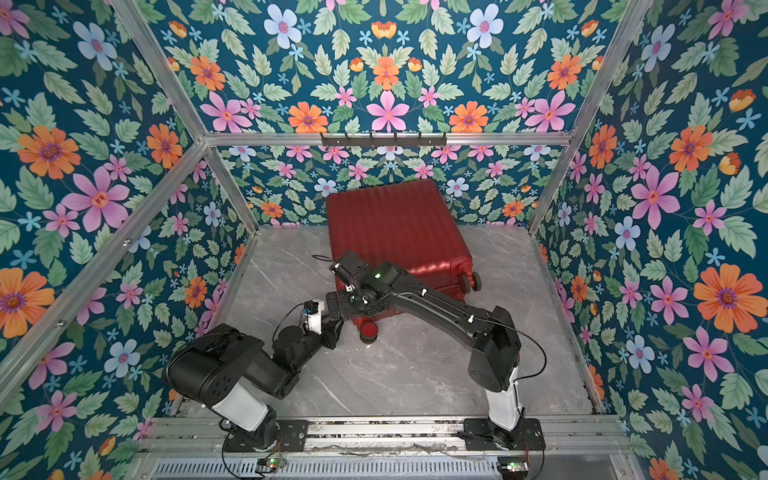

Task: Pack the luggage

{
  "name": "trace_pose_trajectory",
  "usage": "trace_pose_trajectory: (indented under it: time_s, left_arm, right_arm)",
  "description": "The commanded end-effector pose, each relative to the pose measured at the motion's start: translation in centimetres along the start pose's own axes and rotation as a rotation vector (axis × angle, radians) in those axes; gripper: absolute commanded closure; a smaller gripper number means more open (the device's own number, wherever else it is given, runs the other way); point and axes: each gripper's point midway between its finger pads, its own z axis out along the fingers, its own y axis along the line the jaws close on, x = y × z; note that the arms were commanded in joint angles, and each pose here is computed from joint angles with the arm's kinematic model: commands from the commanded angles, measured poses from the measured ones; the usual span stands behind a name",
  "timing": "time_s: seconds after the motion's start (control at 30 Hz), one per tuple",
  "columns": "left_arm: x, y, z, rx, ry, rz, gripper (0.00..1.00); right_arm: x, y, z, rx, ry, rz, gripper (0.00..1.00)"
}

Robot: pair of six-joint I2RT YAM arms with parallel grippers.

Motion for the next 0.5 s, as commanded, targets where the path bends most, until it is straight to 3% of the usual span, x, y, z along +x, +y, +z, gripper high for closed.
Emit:
trace_pose_trajectory:
  time_s: [0.0,0.2,0.47]
  left_arm:
    - [-1.0,-0.2,-0.2,0.006,-0.05,-0.017,0.61]
    - [-1.0,-0.7,-0.2,0.036,-0.048,-0.019,0.61]
    - [-0.4,-1.4,0.7,0.08,-0.005,0.002,0.62]
  right_arm:
    - [0.1,-0.7,0.1,0.056,0.001,-0.024,0.08]
    - [0.0,-1.6,-0.5,0.095,-0.023,-0.023,0.34]
    - [-0.2,-1.9,-2.3,0.1,-0.066,-0.028,0.57]
